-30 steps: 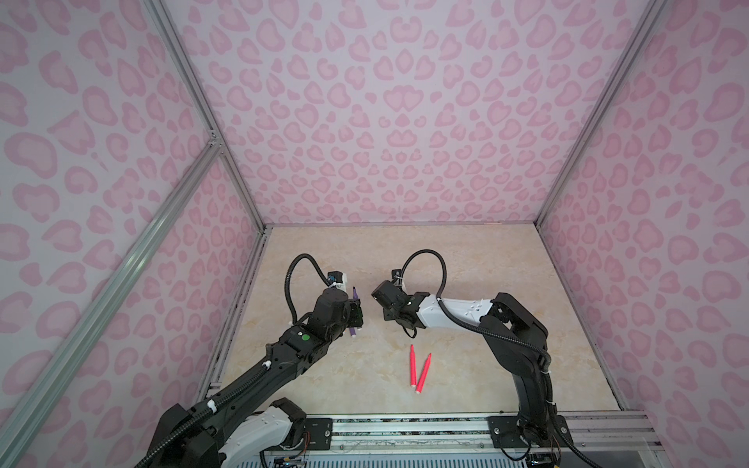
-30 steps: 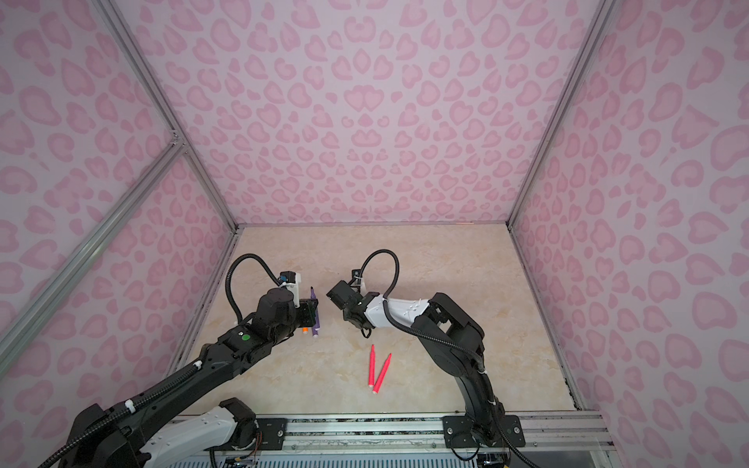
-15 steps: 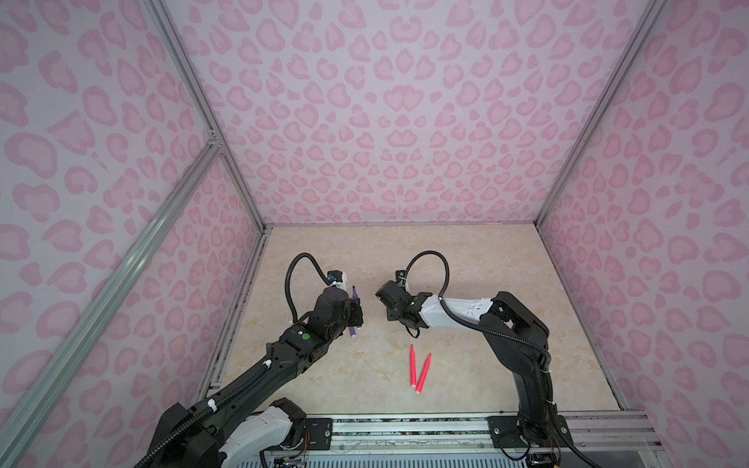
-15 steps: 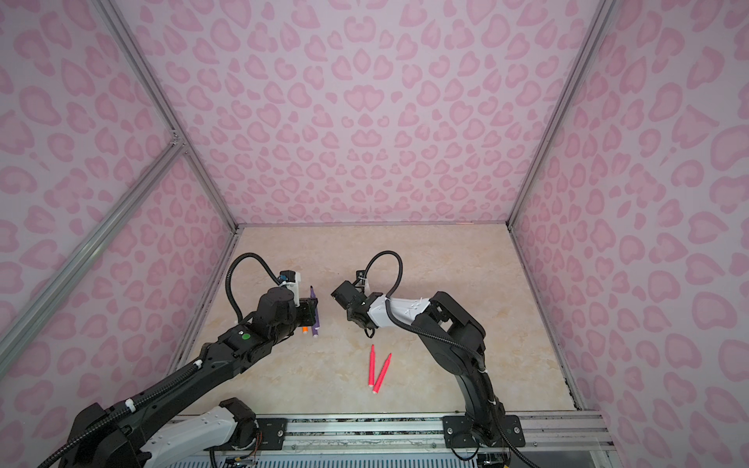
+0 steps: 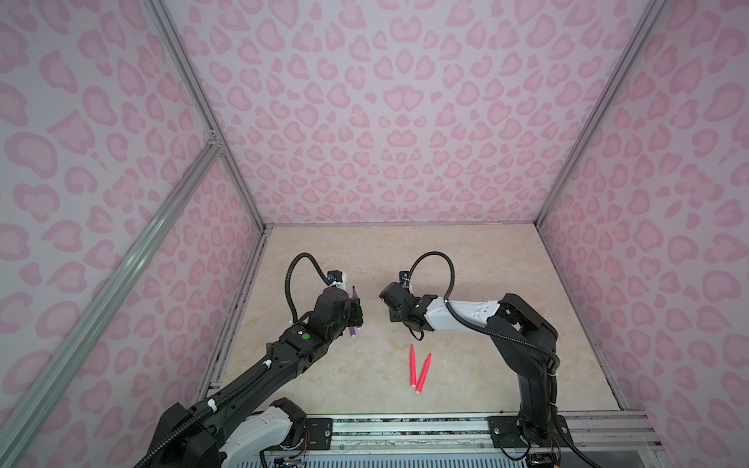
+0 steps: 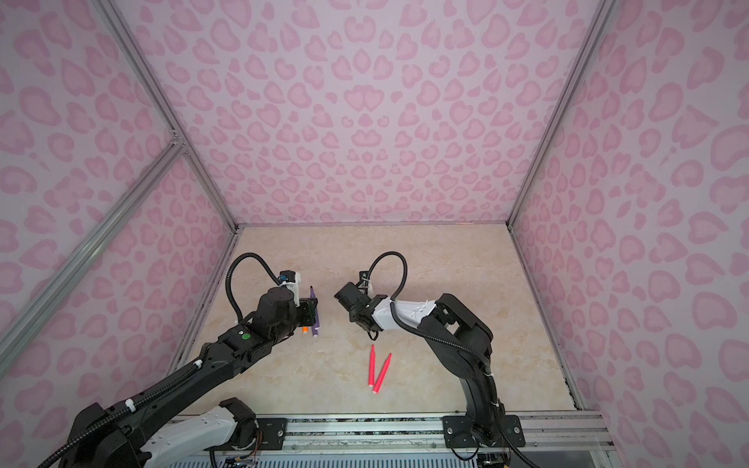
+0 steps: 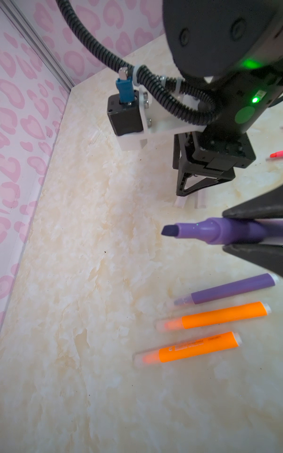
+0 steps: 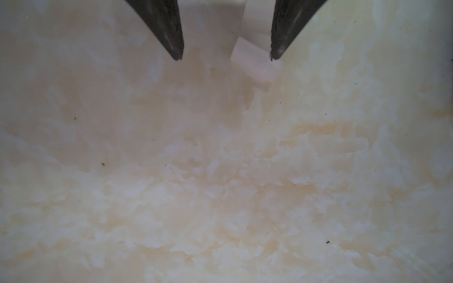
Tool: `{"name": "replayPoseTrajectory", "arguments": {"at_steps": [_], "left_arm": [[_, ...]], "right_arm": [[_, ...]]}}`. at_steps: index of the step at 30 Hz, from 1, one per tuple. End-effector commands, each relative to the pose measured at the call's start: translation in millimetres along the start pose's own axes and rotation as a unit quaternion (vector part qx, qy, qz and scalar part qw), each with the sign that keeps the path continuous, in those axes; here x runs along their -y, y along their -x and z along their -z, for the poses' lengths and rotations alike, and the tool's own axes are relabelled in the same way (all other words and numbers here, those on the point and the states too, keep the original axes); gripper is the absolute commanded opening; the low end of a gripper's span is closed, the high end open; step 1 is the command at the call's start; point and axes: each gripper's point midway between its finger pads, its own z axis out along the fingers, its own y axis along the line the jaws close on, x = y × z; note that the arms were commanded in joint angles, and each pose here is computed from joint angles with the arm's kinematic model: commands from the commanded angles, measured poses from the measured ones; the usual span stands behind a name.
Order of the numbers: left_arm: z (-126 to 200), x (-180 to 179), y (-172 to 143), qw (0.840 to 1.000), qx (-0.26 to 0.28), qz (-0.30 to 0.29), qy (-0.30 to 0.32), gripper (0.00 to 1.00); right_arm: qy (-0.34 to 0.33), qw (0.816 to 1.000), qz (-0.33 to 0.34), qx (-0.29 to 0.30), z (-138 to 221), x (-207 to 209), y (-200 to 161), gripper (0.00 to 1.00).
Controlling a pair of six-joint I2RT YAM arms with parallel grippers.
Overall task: Insert pens into pen caps
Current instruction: Rotate the pen cap at the center of the table.
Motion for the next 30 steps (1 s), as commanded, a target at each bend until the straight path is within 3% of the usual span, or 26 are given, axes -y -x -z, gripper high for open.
{"name": "replayPoseTrajectory", "arguments": {"at_steps": [1, 11, 30], "left_arm": [[2, 3, 9, 1.000, 0.012, 0.002, -0.003, 0.03], [4, 3, 10, 1.000, 0.016, 0.003, -0.003, 0.03], [5, 4, 9, 1.000, 0.013, 0.006, -0.005, 0.03]], "right_arm": [[-0.003, 1.000, -0.004, 0.005, -1, 1, -1, 0.59], [-0.014, 1.000, -0.006, 0.000, -9, 5, -6, 0.51], [-0.024, 0.999, -0.022, -0.012, -27, 20, -6, 0.51]]}}
